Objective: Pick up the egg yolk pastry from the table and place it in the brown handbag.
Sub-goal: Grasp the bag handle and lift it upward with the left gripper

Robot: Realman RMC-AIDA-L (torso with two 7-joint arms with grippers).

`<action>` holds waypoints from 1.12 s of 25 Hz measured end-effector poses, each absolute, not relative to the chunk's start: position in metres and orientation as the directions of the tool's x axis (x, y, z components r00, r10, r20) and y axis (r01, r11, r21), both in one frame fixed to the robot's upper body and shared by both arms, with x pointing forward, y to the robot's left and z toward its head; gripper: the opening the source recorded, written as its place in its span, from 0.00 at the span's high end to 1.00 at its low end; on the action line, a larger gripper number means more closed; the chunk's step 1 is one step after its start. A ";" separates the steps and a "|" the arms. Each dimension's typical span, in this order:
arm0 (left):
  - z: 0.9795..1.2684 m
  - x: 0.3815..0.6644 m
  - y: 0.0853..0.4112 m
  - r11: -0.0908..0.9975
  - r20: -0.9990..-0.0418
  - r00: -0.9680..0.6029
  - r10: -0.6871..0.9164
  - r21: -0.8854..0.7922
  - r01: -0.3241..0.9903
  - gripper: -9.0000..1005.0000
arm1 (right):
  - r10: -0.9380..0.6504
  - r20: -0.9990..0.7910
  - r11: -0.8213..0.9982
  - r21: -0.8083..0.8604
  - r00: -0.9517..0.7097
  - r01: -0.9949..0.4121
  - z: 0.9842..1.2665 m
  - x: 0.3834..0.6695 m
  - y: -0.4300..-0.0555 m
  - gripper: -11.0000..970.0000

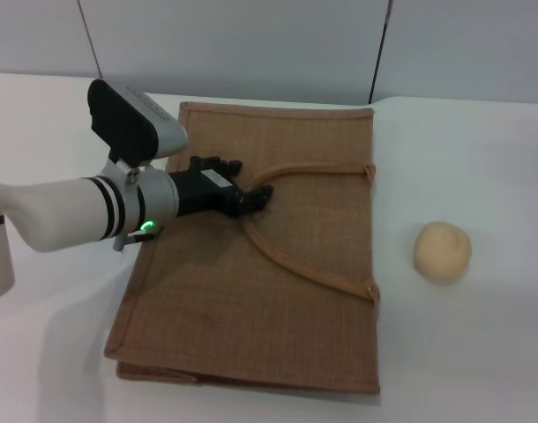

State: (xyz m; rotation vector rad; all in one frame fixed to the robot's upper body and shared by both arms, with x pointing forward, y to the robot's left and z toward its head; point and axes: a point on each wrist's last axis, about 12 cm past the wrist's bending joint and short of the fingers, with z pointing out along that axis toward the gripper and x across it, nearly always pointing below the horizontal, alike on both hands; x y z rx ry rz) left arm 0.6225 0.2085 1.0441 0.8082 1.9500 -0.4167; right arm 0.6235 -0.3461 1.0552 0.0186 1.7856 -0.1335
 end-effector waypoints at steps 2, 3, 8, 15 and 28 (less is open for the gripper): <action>1.045 0.624 0.208 0.729 -0.870 -0.335 0.363 0.041 0.683 0.30 | -0.060 -0.974 0.993 -0.080 -0.218 0.085 1.055 0.623 -0.346 0.08; 1.045 0.624 0.208 0.731 -0.870 -0.337 0.361 0.039 0.681 0.30 | -0.060 -0.974 0.993 -0.080 -0.218 0.085 1.055 0.624 -0.346 0.08; 1.046 0.625 0.207 0.734 -0.870 -0.344 0.354 0.030 0.678 0.31 | -0.060 -0.975 0.993 -0.079 -0.215 0.082 1.056 0.625 -0.345 0.08; 1.048 0.628 0.206 0.743 -0.869 -0.345 0.354 0.037 0.668 0.44 | -0.056 -0.976 0.994 -0.074 -0.212 0.078 1.058 0.627 -0.342 0.08; 1.048 0.633 0.208 0.781 -0.868 -0.370 0.332 0.032 0.624 0.68 | -0.054 -0.974 0.994 -0.072 -0.219 0.077 1.057 0.628 -0.341 0.08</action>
